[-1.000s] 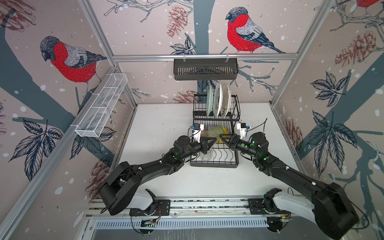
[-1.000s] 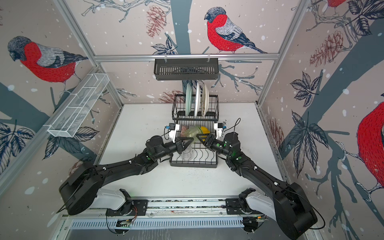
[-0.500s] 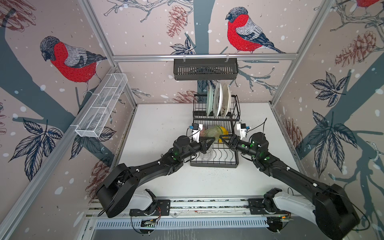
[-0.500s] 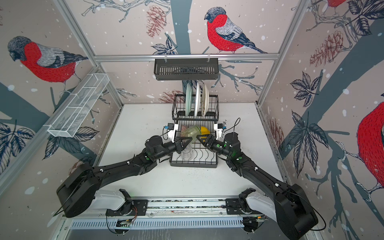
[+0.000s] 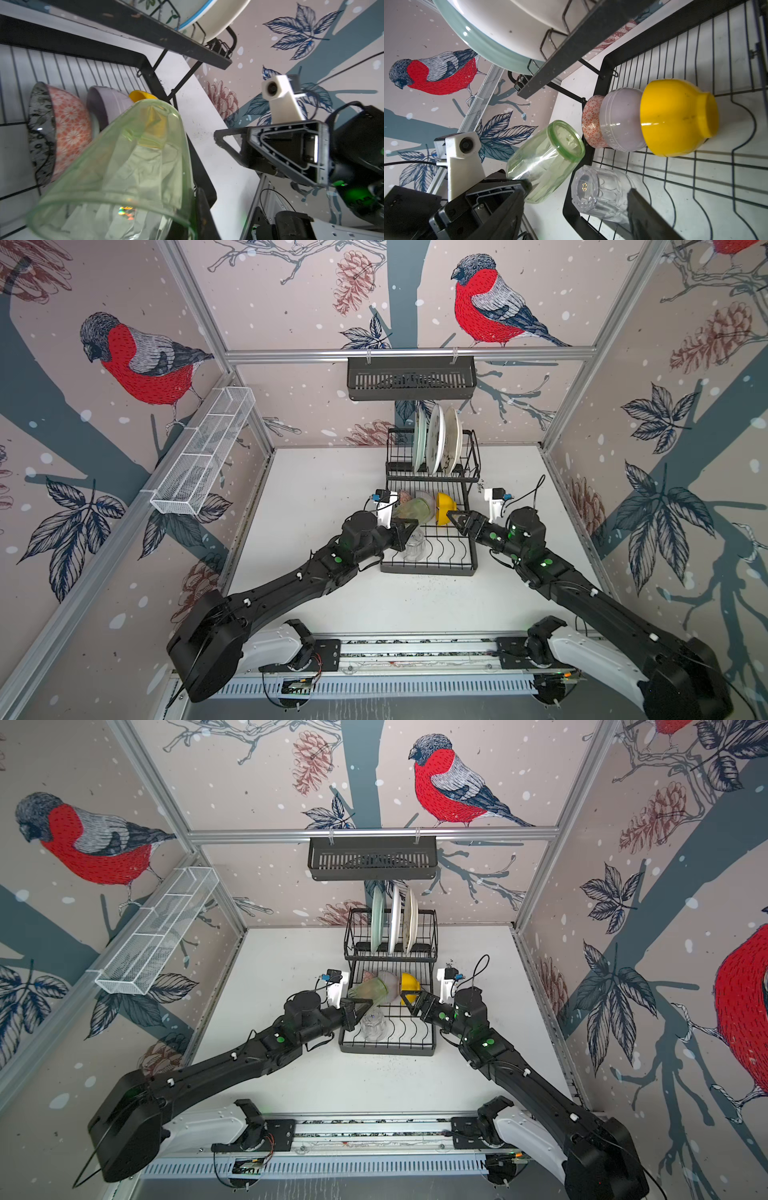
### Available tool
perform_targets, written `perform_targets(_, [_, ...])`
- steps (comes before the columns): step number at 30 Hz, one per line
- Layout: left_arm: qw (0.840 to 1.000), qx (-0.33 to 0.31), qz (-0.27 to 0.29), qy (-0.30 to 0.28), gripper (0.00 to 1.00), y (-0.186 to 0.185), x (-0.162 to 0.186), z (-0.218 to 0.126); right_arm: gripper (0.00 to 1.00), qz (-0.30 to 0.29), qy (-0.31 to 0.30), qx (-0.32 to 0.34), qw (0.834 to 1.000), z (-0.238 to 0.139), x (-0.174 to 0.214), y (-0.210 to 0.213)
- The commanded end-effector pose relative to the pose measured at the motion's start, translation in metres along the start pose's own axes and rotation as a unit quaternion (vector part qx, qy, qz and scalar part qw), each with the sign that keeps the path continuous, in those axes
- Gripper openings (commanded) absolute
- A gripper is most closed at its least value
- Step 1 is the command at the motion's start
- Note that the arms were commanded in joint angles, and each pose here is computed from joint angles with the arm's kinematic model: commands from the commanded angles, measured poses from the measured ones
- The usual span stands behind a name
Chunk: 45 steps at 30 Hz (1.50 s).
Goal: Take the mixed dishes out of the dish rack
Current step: 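Pull the green cup away with the left gripper while the right gripper withdraws, then carry the green cup with the left gripper toward the far table corner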
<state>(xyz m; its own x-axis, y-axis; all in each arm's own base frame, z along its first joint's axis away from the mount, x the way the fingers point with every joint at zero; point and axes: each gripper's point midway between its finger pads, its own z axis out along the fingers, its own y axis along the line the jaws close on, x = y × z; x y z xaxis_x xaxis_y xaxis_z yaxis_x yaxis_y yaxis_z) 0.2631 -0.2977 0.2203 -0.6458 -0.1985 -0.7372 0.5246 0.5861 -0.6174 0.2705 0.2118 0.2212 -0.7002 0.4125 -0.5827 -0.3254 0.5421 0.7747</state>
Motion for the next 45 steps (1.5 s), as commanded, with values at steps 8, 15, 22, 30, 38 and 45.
perform_targets(8, [0.986, -0.162, -0.001, 0.028, 0.0, 0.042, -0.001, -0.032, 0.91, -0.082, -0.056, 0.077, 0.992, -0.025, -0.015, -0.018])
perform_targets(15, [0.963, -0.268, -0.02, 0.011, 0.0, 0.075, -0.011, -0.065, 0.99, -0.121, -0.091, 0.088, 0.984, -0.04, -0.027, -0.012])
perform_targets(22, [0.95, -0.309, -0.05, -0.016, 0.0, 0.106, -0.03, -0.087, 1.0, -0.163, -0.086, 0.072, 0.98, -0.042, -0.024, -0.006])
perform_targets(30, [0.932, -0.358, -0.052, -0.039, 0.0, 0.133, -0.062, -0.093, 1.0, -0.18, -0.104, 0.087, 0.974, -0.044, -0.027, -0.013])
perform_targets(38, [0.918, -0.389, -0.07, -0.033, 0.0, 0.176, -0.08, -0.092, 1.0, -0.184, -0.085, 0.098, 0.974, -0.037, -0.023, -0.02])
perform_targets(45, [0.903, -0.421, -0.081, -0.03, 0.0, 0.215, -0.101, -0.099, 1.0, -0.176, -0.083, 0.107, 0.975, -0.04, -0.017, -0.029])
